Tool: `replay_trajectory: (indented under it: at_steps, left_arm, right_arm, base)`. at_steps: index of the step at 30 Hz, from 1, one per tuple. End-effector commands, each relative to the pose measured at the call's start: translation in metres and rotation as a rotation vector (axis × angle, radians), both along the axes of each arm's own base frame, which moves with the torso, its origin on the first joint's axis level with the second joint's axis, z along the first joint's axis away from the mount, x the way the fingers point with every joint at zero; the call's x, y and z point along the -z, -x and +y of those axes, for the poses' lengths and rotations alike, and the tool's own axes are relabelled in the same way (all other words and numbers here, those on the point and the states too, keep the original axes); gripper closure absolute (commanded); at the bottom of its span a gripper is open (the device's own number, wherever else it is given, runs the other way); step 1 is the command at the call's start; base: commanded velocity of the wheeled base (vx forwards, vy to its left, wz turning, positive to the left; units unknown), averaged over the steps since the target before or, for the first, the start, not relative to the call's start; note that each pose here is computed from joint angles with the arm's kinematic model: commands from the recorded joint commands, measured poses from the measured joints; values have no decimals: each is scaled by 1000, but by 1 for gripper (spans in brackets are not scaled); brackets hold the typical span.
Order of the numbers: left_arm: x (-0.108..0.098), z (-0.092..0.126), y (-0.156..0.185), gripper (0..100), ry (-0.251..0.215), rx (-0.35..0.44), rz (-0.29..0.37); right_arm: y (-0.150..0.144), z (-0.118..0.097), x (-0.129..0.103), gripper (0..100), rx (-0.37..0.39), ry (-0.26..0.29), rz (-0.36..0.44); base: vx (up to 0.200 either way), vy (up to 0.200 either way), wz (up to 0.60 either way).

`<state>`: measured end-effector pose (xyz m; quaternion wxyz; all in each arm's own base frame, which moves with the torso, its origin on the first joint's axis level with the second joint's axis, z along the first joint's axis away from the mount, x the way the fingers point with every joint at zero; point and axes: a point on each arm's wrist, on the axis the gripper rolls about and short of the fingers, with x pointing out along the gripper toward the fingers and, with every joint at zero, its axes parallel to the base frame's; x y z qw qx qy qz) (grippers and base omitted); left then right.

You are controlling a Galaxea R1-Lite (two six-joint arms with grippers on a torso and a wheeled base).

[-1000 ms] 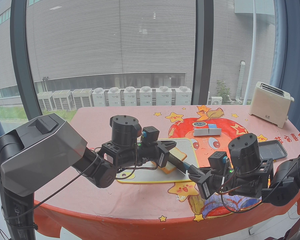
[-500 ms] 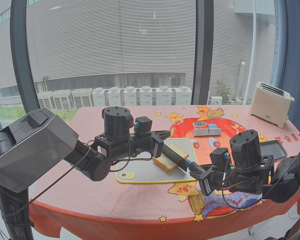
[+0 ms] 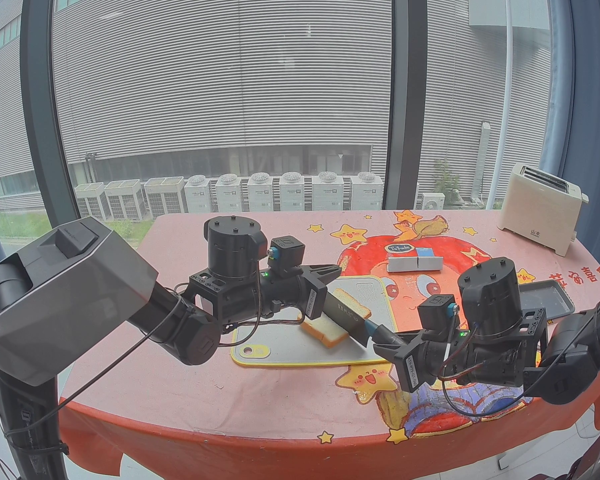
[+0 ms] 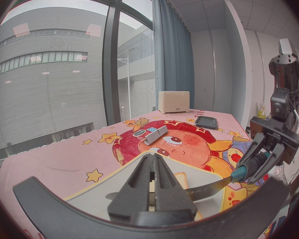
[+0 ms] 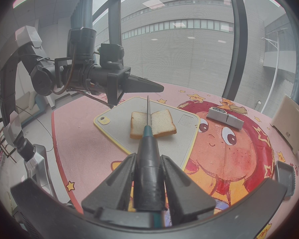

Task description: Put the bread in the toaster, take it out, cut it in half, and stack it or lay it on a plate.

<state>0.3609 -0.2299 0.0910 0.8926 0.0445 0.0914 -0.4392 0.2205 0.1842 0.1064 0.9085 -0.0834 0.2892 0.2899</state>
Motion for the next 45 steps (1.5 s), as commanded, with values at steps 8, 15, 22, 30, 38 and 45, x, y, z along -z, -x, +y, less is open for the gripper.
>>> replay_trajectory:
  at_steps: [8, 15, 22, 30, 38, 45]
  left_arm:
    - [12, -1, 2, 100, -19, 3, 27]
    - [23, -2, 0, 100, -30, 4, 52]
    - [28, -2, -2, 100, -36, 1, 60]
    - [38, -3, -5, 100, -37, 1, 67]
    - [35, -5, -6, 100, -31, 2, 56]
    - [19, -7, -9, 100, 3, 2, 2]
  right_arm:
    - [-1, 0, 1, 100, 3, 2, 2]
    - [-3, 2, -5, 100, 0, -16, -18]
    - [-3, 5, -6, 100, 8, -36, -10]
    - [-4, 4, -2, 100, 14, -28, 5]
    - [-3, 2, 0, 100, 19, -7, 29]
    - [-4, 2, 2, 100, 22, -6, 34]
  base:
    - [0, 0, 0]
    - [0, 0, 0]
    - [0, 0, 0]
    - [0, 0, 0]
    - [0, 0, 0]
    - [0, 0, 0]
